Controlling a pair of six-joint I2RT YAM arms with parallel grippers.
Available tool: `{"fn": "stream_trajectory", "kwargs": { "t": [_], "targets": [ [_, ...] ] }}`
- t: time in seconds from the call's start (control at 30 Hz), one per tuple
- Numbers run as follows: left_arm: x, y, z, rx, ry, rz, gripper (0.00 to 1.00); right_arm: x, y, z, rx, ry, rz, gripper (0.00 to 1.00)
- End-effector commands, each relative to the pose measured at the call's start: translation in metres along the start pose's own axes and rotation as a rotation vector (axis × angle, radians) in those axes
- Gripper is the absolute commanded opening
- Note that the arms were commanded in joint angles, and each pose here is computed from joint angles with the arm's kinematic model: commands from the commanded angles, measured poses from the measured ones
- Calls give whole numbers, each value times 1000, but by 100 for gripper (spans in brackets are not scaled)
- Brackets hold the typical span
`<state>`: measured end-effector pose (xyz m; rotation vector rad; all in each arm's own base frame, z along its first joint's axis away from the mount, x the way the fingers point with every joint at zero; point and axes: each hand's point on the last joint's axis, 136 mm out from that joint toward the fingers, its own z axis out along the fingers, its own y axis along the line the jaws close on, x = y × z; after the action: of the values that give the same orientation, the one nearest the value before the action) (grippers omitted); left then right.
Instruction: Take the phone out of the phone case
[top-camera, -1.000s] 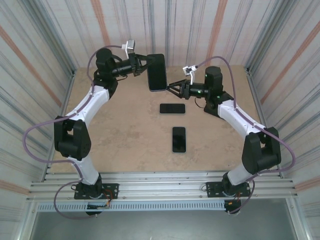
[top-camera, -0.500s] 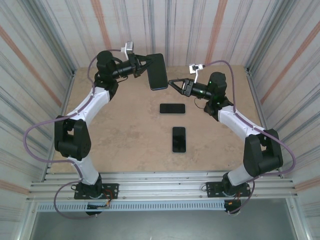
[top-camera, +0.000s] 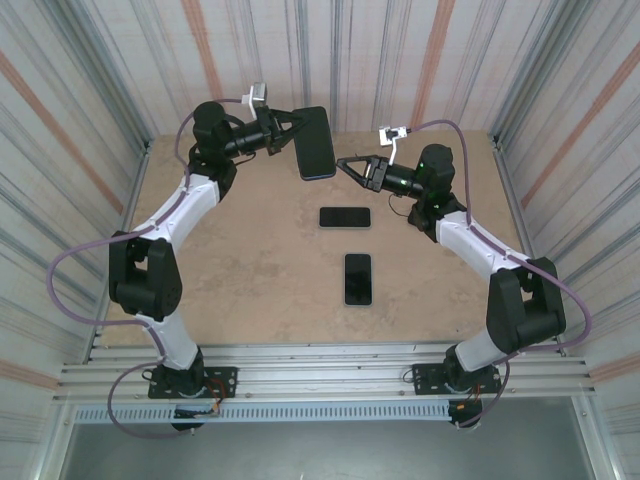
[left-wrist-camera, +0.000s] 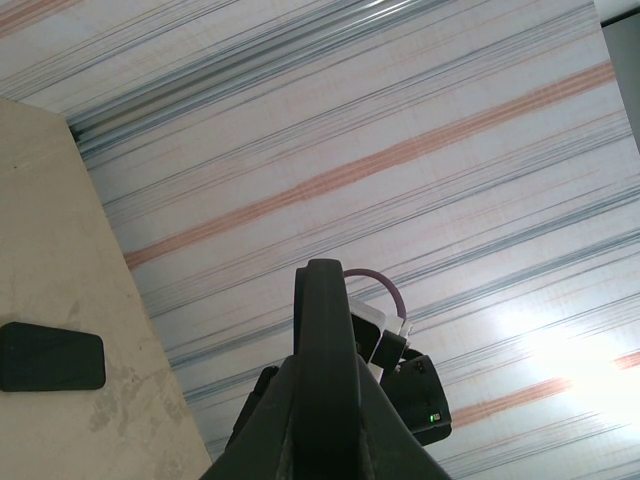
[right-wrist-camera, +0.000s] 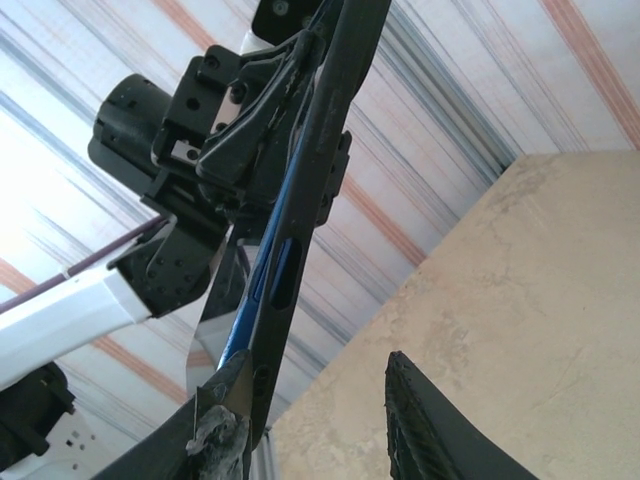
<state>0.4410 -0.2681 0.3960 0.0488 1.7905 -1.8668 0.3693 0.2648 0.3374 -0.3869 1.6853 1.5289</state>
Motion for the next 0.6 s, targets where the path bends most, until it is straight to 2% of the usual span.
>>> {"fn": "stream_trajectory", "kwargs": {
  "t": [0.0,0.43,0.57],
  "targets": [
    [-7,-35,-6,47,-42,85,0,-2,10,6,-44,23,-20,38],
    [-9,-33,3,39,-57,86,0,-1,6,11,-37,38,-18,37],
    [-9,-29,5,34,-85,48,0,1,3,12,-20,57,-12,37]
  ]
}}
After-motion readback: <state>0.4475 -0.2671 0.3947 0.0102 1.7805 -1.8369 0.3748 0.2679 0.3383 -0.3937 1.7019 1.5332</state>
